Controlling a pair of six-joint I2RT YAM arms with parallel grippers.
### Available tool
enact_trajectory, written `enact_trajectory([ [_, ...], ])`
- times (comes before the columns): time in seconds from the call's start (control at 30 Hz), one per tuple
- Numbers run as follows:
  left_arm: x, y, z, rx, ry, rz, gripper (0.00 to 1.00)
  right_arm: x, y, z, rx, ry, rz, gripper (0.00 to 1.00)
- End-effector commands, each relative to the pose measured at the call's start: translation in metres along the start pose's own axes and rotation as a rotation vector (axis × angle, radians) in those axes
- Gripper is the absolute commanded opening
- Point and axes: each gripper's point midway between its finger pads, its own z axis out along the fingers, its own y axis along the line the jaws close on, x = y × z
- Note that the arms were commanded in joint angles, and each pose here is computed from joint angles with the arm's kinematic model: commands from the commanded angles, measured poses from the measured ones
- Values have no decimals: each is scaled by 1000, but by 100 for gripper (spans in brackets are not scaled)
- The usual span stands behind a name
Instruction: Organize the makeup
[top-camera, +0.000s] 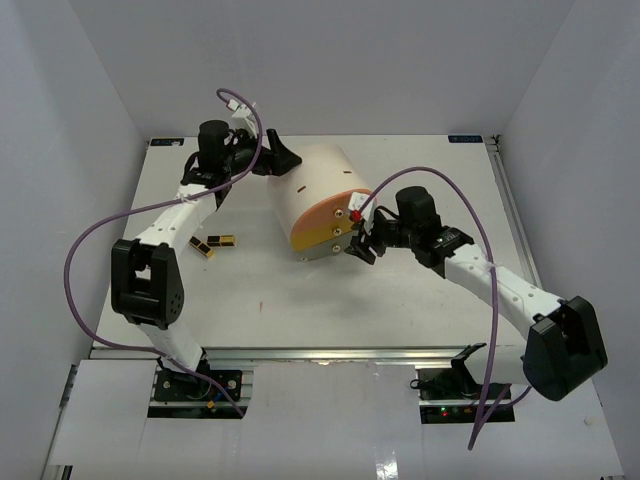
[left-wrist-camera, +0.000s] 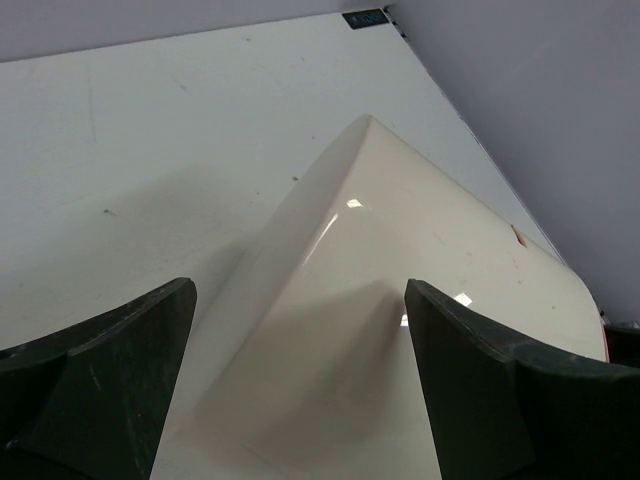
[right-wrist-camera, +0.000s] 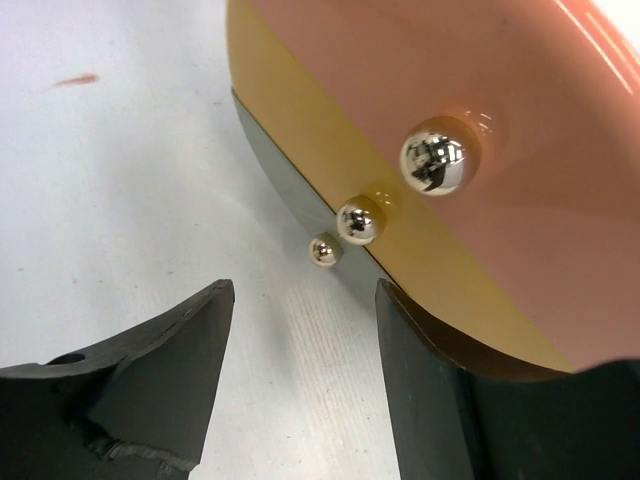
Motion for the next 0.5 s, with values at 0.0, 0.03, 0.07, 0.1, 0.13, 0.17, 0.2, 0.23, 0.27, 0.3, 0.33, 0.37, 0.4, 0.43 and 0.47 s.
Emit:
enact_trajectory([
  [0.0,-57,-7,-26,-142,-185,47,98,2,19,-13,-30,-21,62,67],
  [0.03,-66,-8,-30,-159,-210,52,98,4,22,-14,-38,-21,71,67],
  [0.07,-77,-10,-38,-186,-249,61,98,9,26,-15,-45,-18,105,67],
  [0.1,-87,-10,-44,-214,-280,68,98,14,27,-15,-39,-17,149,68],
  [0.13,-92,-8,-48,-239,-301,73,98,18,26,-14,-21,-20,199,69],
  [0.17,-97,-11,-55,-251,-323,80,98,20,25,-14,-8,-23,237,70],
  [0.2,-103,-15,-64,-264,-351,92,98,23,23,-13,13,-31,283,70],
  [0.23,-107,-15,-71,-284,-371,101,98,19,17,-11,51,-63,343,70],
  [0.27,-109,-19,-78,-288,-387,111,98,26,19,-9,62,-62,395,70],
  [0.3,-109,-23,-85,-290,-399,119,98,31,20,-8,76,-65,450,70],
  [0.33,-106,-27,-91,-291,-406,125,98,33,20,-7,92,-71,504,70],
  [0.37,-104,-29,-95,-293,-410,131,98,36,21,-5,104,-91,544,70],
  [0.4,-98,-29,-100,-296,-405,132,98,36,25,-3,92,-105,568,71],
  [0.43,-92,-30,-103,-299,-400,134,98,37,28,-2,80,-120,596,71],
  [0.47,-87,-29,-105,-300,-389,140,98,38,32,0,69,-140,643,72],
])
